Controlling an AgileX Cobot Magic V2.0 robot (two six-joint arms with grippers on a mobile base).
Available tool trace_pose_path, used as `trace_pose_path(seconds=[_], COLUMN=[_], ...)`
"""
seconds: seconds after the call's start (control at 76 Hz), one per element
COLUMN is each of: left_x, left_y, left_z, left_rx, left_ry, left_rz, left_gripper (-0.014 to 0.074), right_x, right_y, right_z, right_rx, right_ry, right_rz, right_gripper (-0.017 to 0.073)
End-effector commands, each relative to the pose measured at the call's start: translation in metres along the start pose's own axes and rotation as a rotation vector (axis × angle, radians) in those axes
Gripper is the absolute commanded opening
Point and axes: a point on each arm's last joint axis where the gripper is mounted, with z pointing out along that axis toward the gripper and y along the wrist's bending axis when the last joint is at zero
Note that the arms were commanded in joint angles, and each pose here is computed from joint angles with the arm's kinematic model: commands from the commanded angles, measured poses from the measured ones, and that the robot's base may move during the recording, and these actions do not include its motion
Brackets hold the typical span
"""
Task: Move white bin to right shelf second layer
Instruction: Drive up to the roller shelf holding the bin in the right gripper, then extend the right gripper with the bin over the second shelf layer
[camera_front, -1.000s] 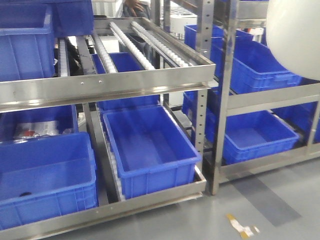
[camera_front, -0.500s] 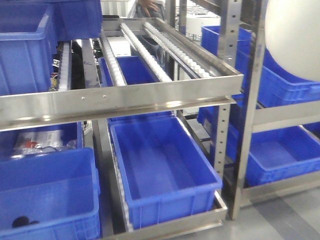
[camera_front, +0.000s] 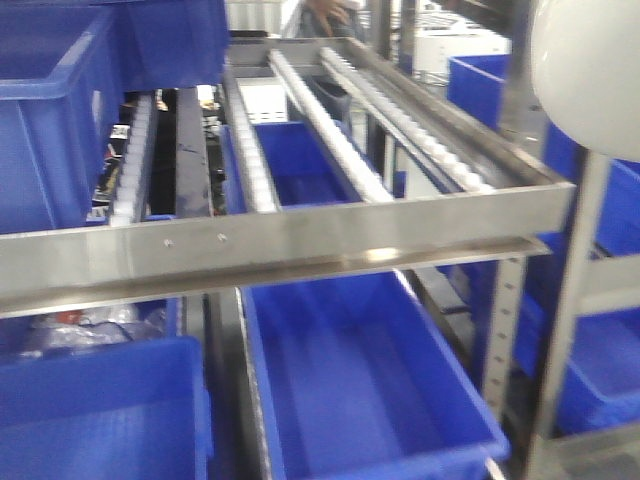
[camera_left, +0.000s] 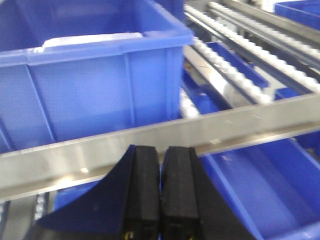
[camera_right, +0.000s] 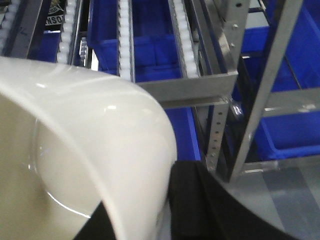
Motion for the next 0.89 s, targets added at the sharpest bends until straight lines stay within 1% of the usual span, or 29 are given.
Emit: trace_pose_path(seconds=[0.0, 0.882], left_x=[0.0038, 0.0038], left_y=[-0.0004, -0.0004], left_z=[0.0010, 0.0010], left_rx=[0.002, 0.002], left_ry=[-0.063, -0.063], left_rz=[-0.003, -0.003], left_gripper=[0.0085, 0.0085], right_x=[-0.0193, -0.0193], right_y=[0.0011, 0.0011], right_z=[-0.0051, -0.0051], right_rx=[-0.003, -0.003], right_ry=[-0.132, -0.132], right_rz=[0.008, 0.008], right_gripper=[0.0048, 0.0048])
